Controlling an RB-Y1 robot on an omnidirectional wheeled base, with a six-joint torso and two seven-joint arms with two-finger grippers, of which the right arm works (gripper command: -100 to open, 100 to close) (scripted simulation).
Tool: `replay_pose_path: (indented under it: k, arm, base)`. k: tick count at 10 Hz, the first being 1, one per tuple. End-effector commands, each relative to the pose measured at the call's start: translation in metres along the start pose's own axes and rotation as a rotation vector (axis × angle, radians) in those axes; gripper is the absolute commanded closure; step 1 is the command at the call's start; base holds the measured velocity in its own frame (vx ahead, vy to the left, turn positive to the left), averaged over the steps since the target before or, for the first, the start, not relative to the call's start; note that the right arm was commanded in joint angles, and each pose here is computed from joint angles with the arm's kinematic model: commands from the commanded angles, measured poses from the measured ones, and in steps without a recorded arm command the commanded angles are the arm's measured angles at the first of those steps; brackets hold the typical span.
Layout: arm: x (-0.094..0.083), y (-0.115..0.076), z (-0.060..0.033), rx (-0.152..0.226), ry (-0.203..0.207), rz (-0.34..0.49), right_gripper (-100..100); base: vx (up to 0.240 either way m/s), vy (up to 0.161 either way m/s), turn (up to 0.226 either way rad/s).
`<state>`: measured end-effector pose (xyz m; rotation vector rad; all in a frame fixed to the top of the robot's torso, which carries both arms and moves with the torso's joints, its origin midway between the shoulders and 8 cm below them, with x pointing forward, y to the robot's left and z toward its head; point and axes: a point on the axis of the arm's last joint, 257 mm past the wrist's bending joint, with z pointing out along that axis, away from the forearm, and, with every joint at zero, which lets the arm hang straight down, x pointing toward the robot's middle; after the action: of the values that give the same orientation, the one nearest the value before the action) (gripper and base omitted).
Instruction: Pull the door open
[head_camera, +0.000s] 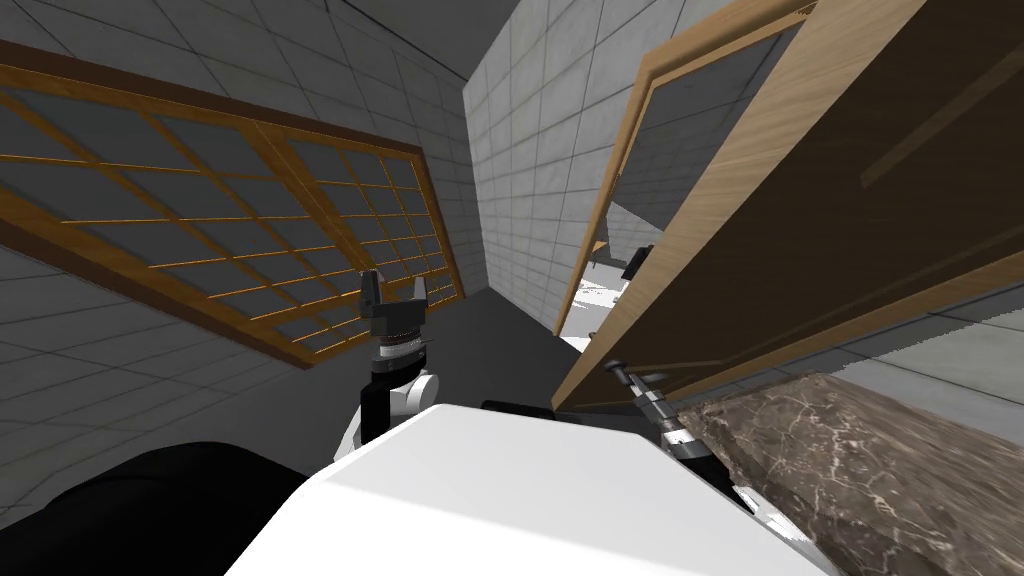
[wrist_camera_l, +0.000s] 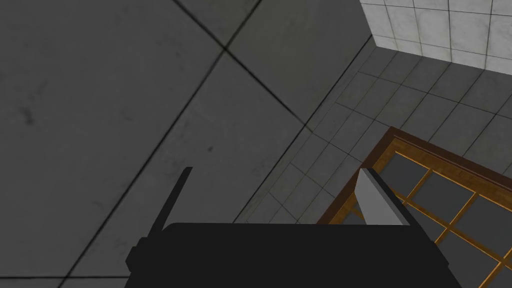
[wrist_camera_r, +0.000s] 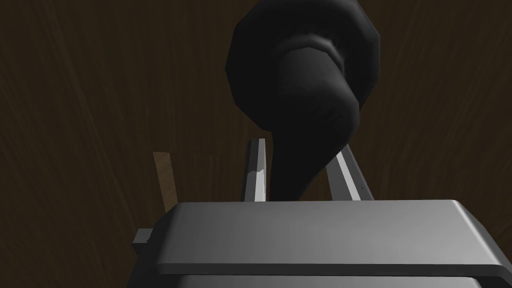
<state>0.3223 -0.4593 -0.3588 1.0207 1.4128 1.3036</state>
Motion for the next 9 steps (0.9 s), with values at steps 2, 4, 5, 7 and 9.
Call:
replay_pose_path:
  k: [2,4,5,7,9]
  arm:
    - [-0.0043,0.0027,-0.0022,-0.004,-0.004,-0.007,100]
    - [-0.0050,0.0031,-0.0028,-0.005,-0.004,-0.008,100]
    - [-0.0053,0.0034,-0.0031,-0.006,-0.004,-0.009,100]
    - [-0.0011,0.0005,-0.0033,-0.001,0.001,-0.001,100]
    - [-0.0016,0.0009,-0.0031,-0.002,0.001,-0.002,100]
  base:
    - [-0.184,-0.077,0.176]
    - [-0.152,-0.075,0.110]
    - [-0.154,-0.068,0.115]
    - [-0.084,-0.049,0.100]
    - [-0.175,-0.075,0.142]
